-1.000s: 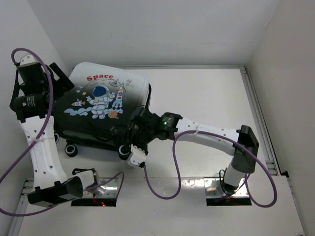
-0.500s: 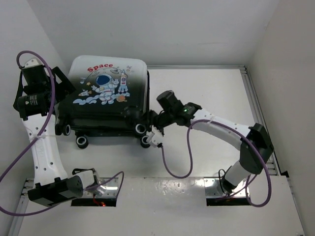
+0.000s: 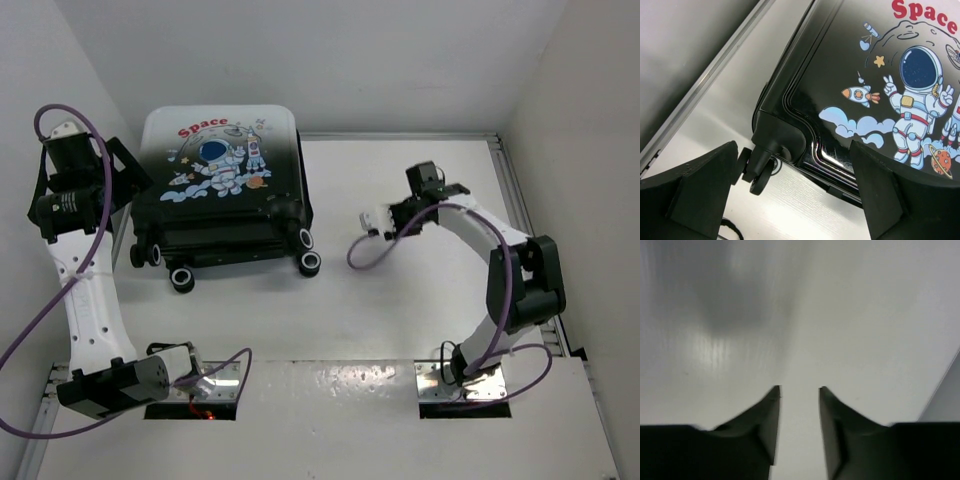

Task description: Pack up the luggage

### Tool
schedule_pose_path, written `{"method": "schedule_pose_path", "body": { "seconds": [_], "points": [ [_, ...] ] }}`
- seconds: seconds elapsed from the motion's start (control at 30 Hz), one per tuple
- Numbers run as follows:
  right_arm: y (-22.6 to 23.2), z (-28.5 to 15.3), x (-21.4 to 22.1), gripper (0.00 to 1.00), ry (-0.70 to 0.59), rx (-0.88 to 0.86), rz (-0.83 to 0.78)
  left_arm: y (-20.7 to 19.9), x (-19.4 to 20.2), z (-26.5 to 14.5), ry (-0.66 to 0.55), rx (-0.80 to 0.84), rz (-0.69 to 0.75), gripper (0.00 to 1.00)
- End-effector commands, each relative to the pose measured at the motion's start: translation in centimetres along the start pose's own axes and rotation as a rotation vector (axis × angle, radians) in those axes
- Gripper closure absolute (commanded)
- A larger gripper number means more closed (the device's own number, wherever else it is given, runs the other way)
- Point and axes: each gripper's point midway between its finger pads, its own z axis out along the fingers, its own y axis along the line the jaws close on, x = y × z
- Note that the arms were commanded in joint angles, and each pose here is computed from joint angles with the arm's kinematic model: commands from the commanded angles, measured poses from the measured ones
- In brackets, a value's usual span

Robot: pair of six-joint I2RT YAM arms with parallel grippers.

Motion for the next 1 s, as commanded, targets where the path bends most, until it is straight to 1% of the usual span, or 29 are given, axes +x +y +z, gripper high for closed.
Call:
{"method": "schedule_pose_path", "body": {
  "seconds": [0.0,0.03,0.07,0.1,0.13,0.17,0.2,0.23,0.27,0.3,0.37,0.4,0.43,0.47,0.5,0.53,0.57,0.7,0.8,0.9,0.97],
  "points": [
    [-8.8,-6.2,-4.4,0.58,-0.16,0.231,0.543,-0.1,-0.6,0.5,-0.016,0.006,-0.018,0.01],
    [-10.2,-9.1,-5.7,0.49,-0.186,0.212,0.67,-0.1,-0.6,0.5,-0.016,0.006,-0.018,0.01],
    [-11.0,-10.0,-7.2,0.46,-0.232,0.184,0.788,0.0,-0.3,0.7,-0.008,0.003,-0.017,0.01],
    [-13.9,-12.2,-9.1,0.43,-0.327,0.181,0.978,0.0,-0.3,0.7,-0.008,0.003,-0.017,0.01],
    [-13.0,-11.4,-10.3,0.4,-0.33,0.055,1.214,0.0,-0.2,0.9,-0.008,0.003,-0.017,0.01],
    [-14.7,-13.9,-11.9,0.37,-0.381,0.059,1.282,0.2,0.3,1.2,0.006,-0.003,-0.016,0.01],
    [-15.7,-14.2,-14.4,0.35,-0.444,-0.018,1.432,0.2,0.3,1.2,0.006,-0.003,-0.016,0.01],
    [-15.8,-13.8,-15.4,0.32,-0.446,-0.061,1.559,0.2,0.5,1.2,0.002,-0.001,-0.016,0.01],
    [-15.8,-13.6,-16.2,0.26,-0.449,-0.081,1.625,0.2,0.5,1.2,0.002,-0.001,-0.016,0.01],
    [-15.0,-12.7,-17.9,0.25,-0.432,-0.126,1.633,0.3,0.8,1.4,0.012,-0.005,-0.015,0.01],
    [-14.0,-11.4,-19.1,0.22,-0.409,-0.18,1.683,0.2,0.9,1.4,0.015,0.003,-0.015,0.01],
    [-13.1,-10.6,-20.5,0.19,-0.387,-0.225,1.678,0.2,0.9,1.4,0.015,0.003,-0.015,0.01],
    [-12.4,-9.8,-20.9,0.18,-0.349,-0.264,1.704,0.2,0.9,1.4,0.015,0.003,-0.015,0.01],
    [-12.1,-9.5,-21.4,0.15,-0.339,-0.283,1.707,0.1,0.6,1.2,0.007,0.007,-0.016,0.01],
    [-11.9,-9.5,-22.9,0.11,-0.335,-0.298,1.683,0.1,0.6,1.2,0.007,0.007,-0.016,0.01],
    [-11.0,-8.6,-23.2,0.11,-0.282,-0.335,1.709,0.1,0.6,1.2,0.007,0.007,-0.007,0.01],
    [-10.7,-8.5,-24.0,0.09,-0.268,-0.347,1.707,0.2,0.3,1.2,-0.005,0.002,-0.008,0.01],
    [-9.6,-6.5,-25.7,0.08,-0.196,-0.299,1.678,0.4,1.0,1.6,0.013,-0.006,-0.006,0.01],
    [-9.0,-6.0,-27.2,0.08,-0.17,-0.276,1.651,0.4,1.5,1.9,0.03,-0.002,-0.004,0.01],
    [-8.4,-5.0,-28.2,0.08,-0.131,-0.262,1.659,0.5,1.7,1.7,0.03,-0.002,-0.004,0.01],
    [-7.2,-3.7,-28.1,0.05,-0.065,-0.241,1.673,0.5,1.8,1.9,0.03,-0.002,-0.004,0.01]
  ]
}}
